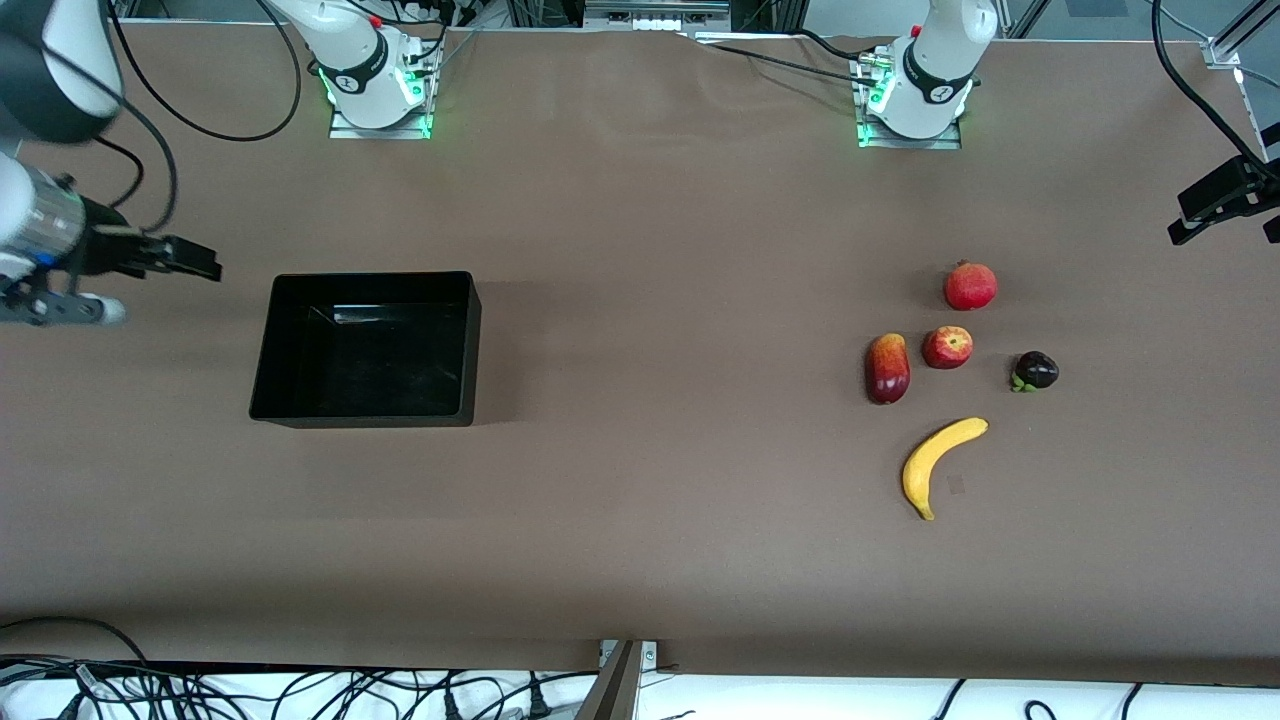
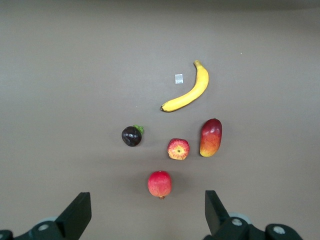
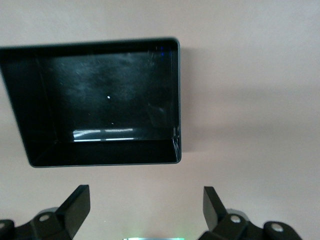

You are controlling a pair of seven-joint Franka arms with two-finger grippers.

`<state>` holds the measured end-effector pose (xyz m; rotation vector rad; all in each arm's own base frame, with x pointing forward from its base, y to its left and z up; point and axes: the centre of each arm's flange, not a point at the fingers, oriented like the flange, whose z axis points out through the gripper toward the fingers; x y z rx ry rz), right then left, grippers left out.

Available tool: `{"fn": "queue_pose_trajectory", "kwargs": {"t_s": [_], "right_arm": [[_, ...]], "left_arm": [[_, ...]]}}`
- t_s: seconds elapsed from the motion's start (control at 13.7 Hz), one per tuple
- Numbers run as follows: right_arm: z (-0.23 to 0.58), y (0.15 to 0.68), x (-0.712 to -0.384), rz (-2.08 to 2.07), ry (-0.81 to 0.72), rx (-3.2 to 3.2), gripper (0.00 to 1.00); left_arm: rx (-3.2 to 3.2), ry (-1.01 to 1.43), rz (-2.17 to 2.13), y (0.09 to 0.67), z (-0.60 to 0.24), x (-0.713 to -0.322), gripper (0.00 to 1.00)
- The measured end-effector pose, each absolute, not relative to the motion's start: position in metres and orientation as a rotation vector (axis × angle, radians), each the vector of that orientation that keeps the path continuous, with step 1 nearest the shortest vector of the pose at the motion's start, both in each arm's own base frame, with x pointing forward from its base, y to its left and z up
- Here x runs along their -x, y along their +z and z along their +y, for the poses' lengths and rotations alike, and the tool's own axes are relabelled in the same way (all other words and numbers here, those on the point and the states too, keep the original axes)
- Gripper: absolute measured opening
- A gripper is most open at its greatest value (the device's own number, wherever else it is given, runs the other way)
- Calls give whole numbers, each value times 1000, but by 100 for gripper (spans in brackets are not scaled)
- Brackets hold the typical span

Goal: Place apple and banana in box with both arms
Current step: 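Reach the right gripper to the rim of the black box, then close the right gripper on the black box rim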

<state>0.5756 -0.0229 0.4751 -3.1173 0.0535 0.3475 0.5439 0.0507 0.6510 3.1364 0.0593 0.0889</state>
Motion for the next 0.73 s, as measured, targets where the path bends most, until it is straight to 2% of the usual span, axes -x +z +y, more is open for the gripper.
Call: {"fn": "queue_pose_trajectory", "kwargs": {"t_s": [0.15, 0.29, 0.51, 0.73], "right_arm": [[-23, 423, -588, 56, 363, 3117, 100], [-24, 372, -591, 59, 298, 3126, 100], [-28, 312, -575, 71, 151, 3139, 100], [-36, 273, -552, 91, 106, 3147, 99]], "left_arm": [[-3136, 89, 59, 651, 51, -544, 100], [-3136, 89, 59, 651, 51, -544, 100], [-3136, 89, 59, 651, 51, -544, 100], [-3136, 89, 60, 651, 51, -544, 100]]}}
